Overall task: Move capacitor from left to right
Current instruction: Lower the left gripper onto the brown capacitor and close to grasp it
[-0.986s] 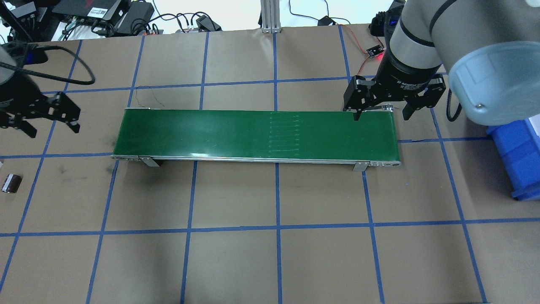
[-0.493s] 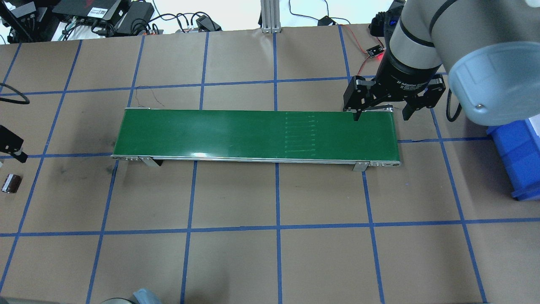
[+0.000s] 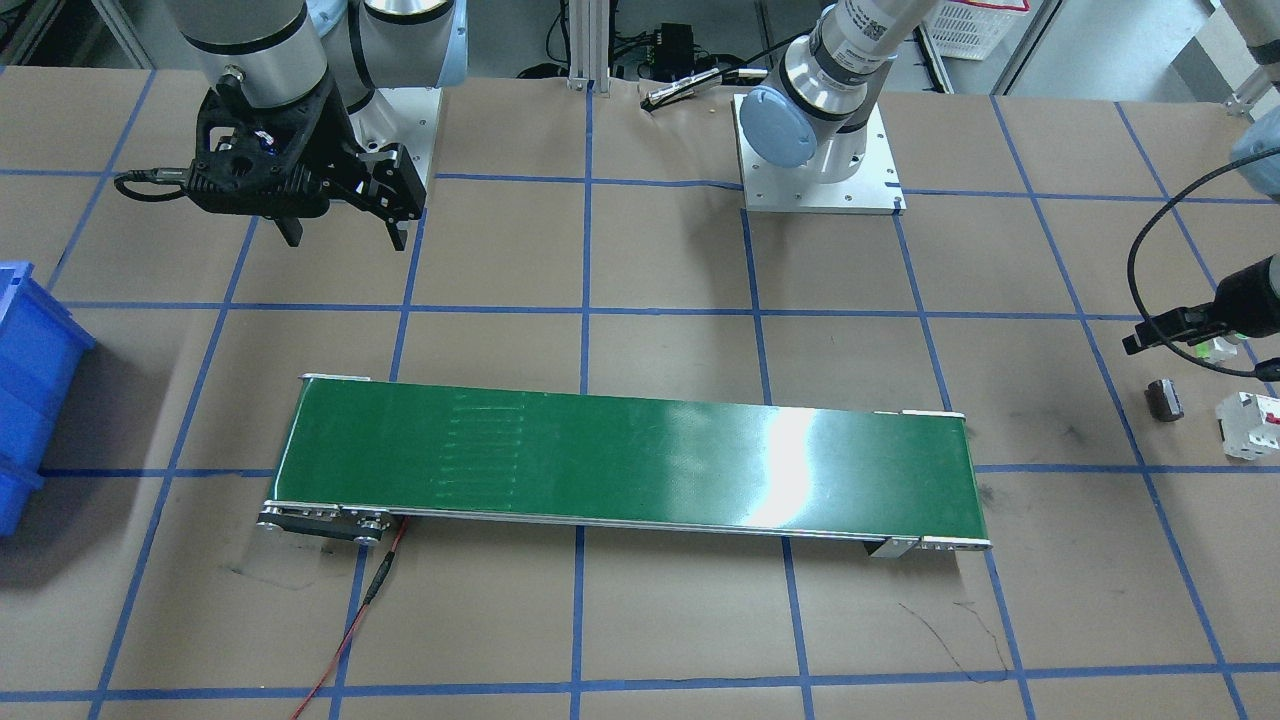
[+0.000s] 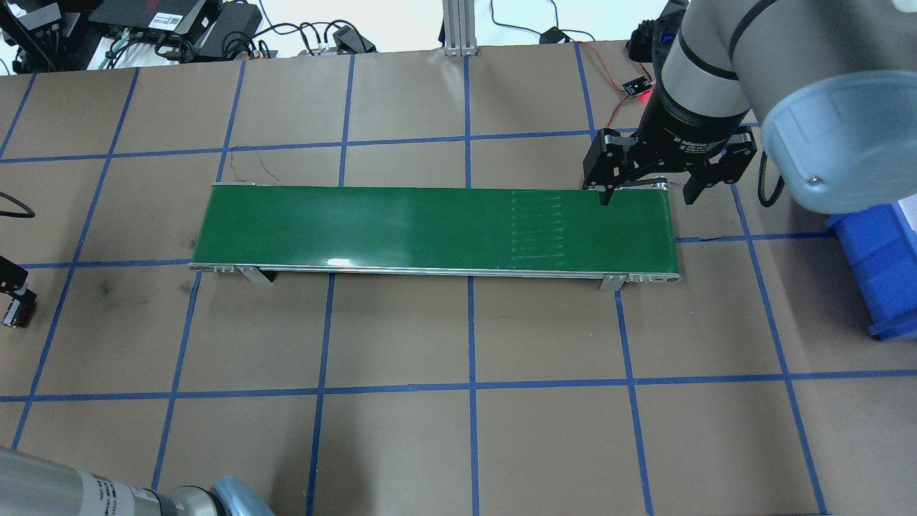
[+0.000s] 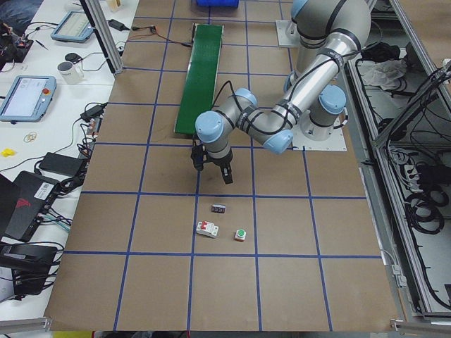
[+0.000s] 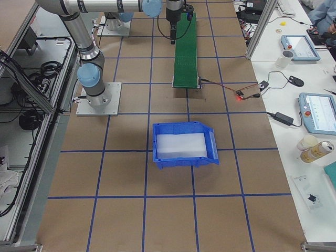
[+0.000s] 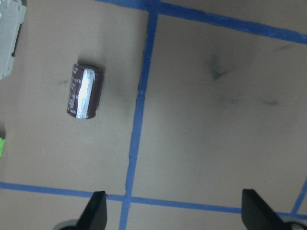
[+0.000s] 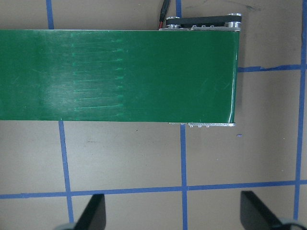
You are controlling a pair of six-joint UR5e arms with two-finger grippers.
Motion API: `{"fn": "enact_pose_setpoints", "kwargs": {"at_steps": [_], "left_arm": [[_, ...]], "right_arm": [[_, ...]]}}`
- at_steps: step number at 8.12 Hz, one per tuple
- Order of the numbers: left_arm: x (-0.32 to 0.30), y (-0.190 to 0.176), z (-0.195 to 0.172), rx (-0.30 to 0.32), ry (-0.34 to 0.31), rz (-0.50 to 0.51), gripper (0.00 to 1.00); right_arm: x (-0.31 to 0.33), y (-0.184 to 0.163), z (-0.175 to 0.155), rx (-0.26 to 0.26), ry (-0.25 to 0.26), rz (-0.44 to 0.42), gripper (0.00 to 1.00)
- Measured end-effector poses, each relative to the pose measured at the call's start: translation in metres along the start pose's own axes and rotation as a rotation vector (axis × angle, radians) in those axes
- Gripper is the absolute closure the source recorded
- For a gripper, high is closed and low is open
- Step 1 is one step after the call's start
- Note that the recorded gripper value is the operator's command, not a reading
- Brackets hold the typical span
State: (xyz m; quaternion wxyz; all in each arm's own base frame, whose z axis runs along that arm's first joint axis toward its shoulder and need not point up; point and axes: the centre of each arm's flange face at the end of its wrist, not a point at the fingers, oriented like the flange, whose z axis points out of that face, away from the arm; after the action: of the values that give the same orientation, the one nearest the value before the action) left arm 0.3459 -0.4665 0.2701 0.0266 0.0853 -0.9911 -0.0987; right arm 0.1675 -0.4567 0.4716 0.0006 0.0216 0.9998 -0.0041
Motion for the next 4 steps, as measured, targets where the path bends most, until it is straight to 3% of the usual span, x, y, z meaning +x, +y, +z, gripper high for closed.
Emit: {"fn": "enact_pose_setpoints", "kwargs": {"at_steps": [4], "left_arm": [[-0.026,-0.017,0.028,-0.008,-0.103,0.069,0.00]], "right_arm": [[0.000,0.000,0.000,0.000,-0.002,0.000,0.00]]}}
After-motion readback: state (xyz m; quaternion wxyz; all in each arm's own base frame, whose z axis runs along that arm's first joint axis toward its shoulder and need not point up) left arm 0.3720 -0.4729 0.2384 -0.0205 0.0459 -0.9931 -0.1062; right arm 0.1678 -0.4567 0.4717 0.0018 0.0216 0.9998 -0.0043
